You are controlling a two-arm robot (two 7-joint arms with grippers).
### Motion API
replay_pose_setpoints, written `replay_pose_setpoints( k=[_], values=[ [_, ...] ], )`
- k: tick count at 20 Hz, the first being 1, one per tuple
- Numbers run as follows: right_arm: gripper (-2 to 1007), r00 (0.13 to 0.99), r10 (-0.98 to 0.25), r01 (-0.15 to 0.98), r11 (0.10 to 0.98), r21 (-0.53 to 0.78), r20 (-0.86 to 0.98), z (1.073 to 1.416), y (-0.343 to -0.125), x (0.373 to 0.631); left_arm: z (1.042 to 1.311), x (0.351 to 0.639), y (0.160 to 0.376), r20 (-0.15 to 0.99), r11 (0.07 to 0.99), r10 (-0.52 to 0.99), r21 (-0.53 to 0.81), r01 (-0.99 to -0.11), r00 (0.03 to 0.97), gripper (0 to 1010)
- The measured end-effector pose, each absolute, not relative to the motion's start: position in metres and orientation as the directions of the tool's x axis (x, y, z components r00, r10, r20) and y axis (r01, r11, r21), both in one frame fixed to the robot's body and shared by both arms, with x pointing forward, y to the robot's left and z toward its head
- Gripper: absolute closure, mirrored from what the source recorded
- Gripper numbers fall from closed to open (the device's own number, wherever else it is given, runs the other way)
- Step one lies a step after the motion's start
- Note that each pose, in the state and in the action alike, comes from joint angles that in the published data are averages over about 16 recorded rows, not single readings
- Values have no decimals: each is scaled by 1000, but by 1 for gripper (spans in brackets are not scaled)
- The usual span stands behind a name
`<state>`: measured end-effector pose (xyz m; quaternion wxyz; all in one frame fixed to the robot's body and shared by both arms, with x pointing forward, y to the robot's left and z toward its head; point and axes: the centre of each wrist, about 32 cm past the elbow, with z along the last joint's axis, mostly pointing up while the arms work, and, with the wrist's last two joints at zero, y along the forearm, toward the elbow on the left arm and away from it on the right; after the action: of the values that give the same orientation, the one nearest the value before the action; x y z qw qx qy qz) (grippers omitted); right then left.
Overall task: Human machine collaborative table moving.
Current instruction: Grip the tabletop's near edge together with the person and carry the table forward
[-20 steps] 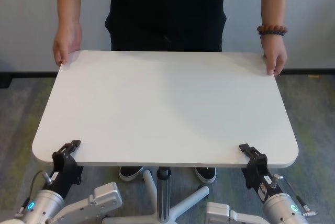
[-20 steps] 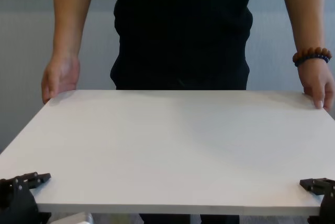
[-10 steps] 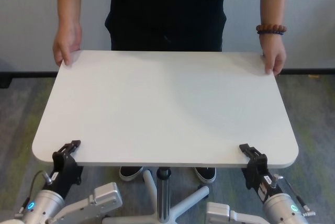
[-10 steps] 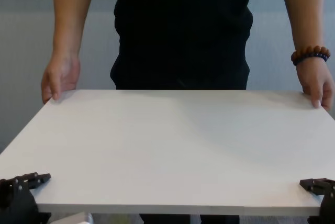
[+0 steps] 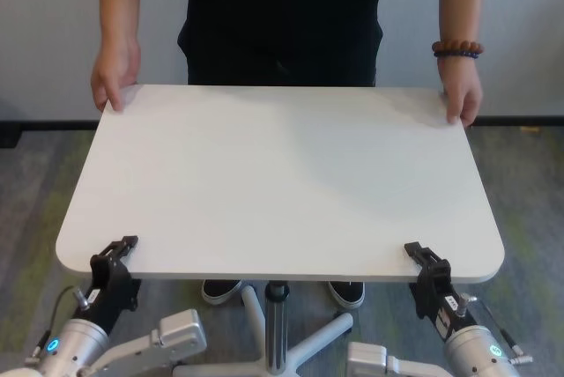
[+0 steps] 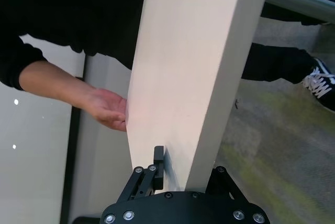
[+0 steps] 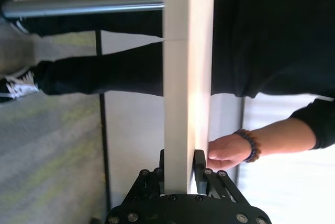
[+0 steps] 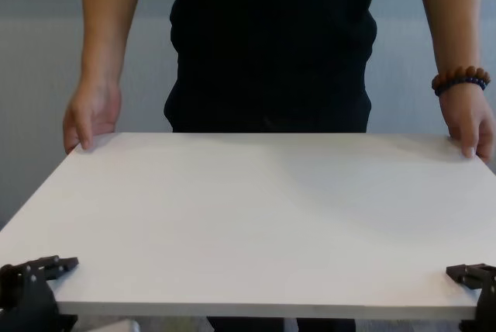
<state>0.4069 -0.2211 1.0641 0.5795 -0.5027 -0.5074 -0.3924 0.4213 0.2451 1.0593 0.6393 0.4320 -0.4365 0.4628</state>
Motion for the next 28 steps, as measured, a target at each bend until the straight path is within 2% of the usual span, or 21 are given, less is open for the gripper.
replay_pose_setpoints(
  k=[28],
  values=[
    [757,128,86,967,211,-144,988,1079,-234,438,1080,458,222,978,208,176,74,-975,112,681]
  ],
)
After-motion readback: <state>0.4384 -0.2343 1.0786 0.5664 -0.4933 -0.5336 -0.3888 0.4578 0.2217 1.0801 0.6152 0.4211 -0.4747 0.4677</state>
